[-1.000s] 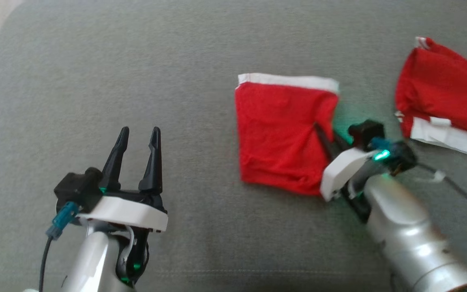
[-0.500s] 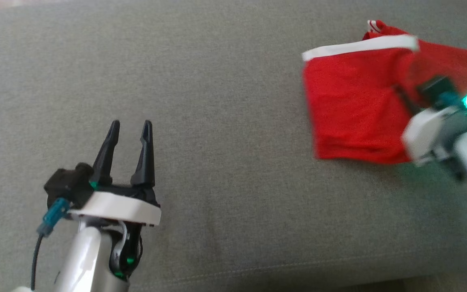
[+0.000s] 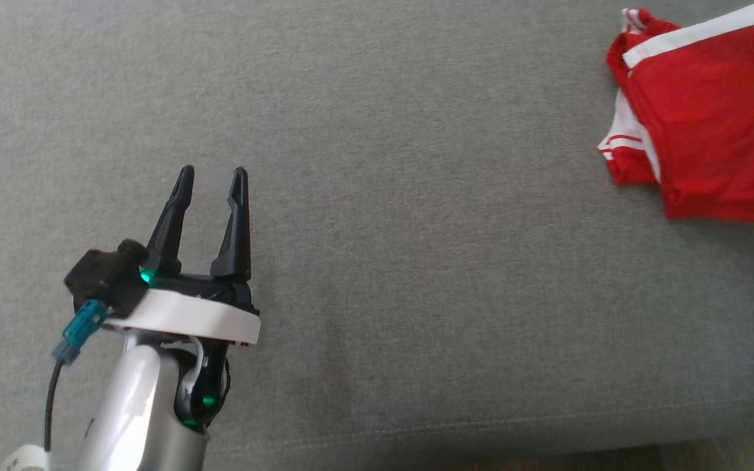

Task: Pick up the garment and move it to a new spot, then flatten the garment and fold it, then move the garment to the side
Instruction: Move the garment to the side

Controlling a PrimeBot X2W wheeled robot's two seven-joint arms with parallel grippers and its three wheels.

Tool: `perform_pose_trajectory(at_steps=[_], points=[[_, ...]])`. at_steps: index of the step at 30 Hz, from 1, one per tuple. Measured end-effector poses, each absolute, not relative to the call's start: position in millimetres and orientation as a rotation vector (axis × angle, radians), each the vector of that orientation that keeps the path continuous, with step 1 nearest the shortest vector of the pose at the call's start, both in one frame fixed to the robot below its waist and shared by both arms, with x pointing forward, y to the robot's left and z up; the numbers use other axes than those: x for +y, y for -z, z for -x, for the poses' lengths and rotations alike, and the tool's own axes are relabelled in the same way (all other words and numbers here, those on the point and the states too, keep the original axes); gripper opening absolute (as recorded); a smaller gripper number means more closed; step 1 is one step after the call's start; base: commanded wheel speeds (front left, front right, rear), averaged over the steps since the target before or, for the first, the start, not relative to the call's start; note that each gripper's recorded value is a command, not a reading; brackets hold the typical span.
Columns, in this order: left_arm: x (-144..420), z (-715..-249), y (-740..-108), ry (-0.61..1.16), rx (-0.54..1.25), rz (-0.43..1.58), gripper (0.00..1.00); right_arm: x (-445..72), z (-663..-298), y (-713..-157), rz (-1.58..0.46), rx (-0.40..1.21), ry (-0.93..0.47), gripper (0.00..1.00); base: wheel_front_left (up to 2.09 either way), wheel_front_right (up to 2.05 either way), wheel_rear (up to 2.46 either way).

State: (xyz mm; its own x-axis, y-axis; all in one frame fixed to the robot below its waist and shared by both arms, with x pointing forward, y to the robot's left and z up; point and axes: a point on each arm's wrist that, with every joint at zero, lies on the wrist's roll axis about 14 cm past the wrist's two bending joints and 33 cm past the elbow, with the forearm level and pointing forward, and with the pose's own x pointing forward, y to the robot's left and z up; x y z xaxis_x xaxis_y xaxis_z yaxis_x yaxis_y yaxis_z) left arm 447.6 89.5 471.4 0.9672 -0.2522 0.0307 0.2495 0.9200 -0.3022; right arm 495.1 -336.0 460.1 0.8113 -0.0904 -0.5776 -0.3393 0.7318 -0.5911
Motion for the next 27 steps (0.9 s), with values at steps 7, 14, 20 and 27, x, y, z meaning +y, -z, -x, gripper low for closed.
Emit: perform_pose_trajectory(at_steps=[7,14,20,27], points=[[100,-447,-464,0.229,0.024,0.303,1.0,-361,-505,-458,0.672,0.688,-0.014,0.0,0.0,0.0,0.0],[103,-448,-460,0.219,0.035,0.302,1.0,-361,-495,-434,0.572,0.741,0.036,0.0,0.0,0.0,0.0],[102,-451,-459,0.224,0.034,0.304,1.0,-362,-496,-435,0.511,0.72,0.079,0.73,0.0,0.0,0.0],[100,-450,-461,0.234,0.031,0.304,1.0,-352,-500,-448,0.463,0.663,0.104,1.0,0.0,0.0,0.0]])
